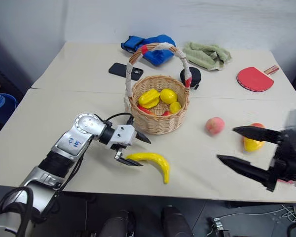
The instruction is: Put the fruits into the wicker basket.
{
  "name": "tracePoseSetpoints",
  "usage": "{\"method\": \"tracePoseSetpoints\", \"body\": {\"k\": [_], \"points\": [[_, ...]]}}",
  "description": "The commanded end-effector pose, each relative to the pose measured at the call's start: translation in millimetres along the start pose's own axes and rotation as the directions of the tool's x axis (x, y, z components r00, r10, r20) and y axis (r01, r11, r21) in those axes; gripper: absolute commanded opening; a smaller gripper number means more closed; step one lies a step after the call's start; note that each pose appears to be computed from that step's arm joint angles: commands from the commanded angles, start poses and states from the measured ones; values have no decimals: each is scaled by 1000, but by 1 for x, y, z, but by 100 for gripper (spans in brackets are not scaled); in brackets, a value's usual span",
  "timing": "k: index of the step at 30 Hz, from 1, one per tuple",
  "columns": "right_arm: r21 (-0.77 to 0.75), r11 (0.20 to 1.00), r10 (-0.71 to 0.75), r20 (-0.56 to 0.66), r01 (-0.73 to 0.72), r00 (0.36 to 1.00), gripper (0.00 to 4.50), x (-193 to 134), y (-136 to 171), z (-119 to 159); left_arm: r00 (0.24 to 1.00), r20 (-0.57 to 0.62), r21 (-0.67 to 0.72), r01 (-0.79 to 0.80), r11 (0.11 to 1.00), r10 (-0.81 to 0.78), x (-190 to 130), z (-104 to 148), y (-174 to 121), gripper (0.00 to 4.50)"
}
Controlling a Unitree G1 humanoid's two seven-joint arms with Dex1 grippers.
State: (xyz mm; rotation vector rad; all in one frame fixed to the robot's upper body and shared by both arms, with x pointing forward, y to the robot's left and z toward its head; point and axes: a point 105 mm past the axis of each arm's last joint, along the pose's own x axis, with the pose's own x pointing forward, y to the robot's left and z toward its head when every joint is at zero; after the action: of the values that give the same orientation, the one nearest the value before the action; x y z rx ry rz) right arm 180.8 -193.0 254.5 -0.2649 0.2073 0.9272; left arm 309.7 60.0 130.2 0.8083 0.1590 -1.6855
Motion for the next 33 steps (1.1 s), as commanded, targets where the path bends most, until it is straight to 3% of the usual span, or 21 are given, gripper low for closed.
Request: {"method": "tracePoseSetpoints", "body": {"k": [1, 6, 10, 14, 19, 23, 25, 29, 33], "points": [[-49, 999, 22, 43, -20, 999, 447, 8, 3, 13, 999, -51, 83, 21, 996, -17, 4, 2, 3, 450], [-65, 998, 24, 107, -17, 994, 450, 16, 1, 24, 991, -121, 107, 78, 991, -65, 4, -9, -1, 329], [-82, 997, -1, 116, 11, 993, 450, 19, -4, 24, 972, -223, 149, 111, 983, -75, -5, -24, -4, 193], [-80, 997, -13, 121, 23, 993, 450, 19, -8, 22, 977, -204, 138, 85, 987, -56, -7, -25, -2, 69], [-82, 996, -10, 112, 19, 994, 450, 21, -9, 17, 998, -63, 62, 19, 998, -16, -20, -6, 3, 62], [-81, 997, 6, 135, 5, 991, 450, 23, -8, 21, 979, 182, -75, -75, 994, 88, -41, 43, 25, 62], [-81, 997, 10, 143, 1, 990, 450, 24, -7, 22, 966, 219, -109, -119, 987, 141, -51, 58, 36, 62], [-84, 996, 9, 147, 3, 989, 450, 26, -9, 23, 946, 218, -157, -210, 965, 241, -62, 81, 60, 62], [-92, 996, 4, 155, 10, 988, 450, 29, -10, 23, 841, -37, -215, -534, 817, 540, -70, 71, 114, 62]]}}
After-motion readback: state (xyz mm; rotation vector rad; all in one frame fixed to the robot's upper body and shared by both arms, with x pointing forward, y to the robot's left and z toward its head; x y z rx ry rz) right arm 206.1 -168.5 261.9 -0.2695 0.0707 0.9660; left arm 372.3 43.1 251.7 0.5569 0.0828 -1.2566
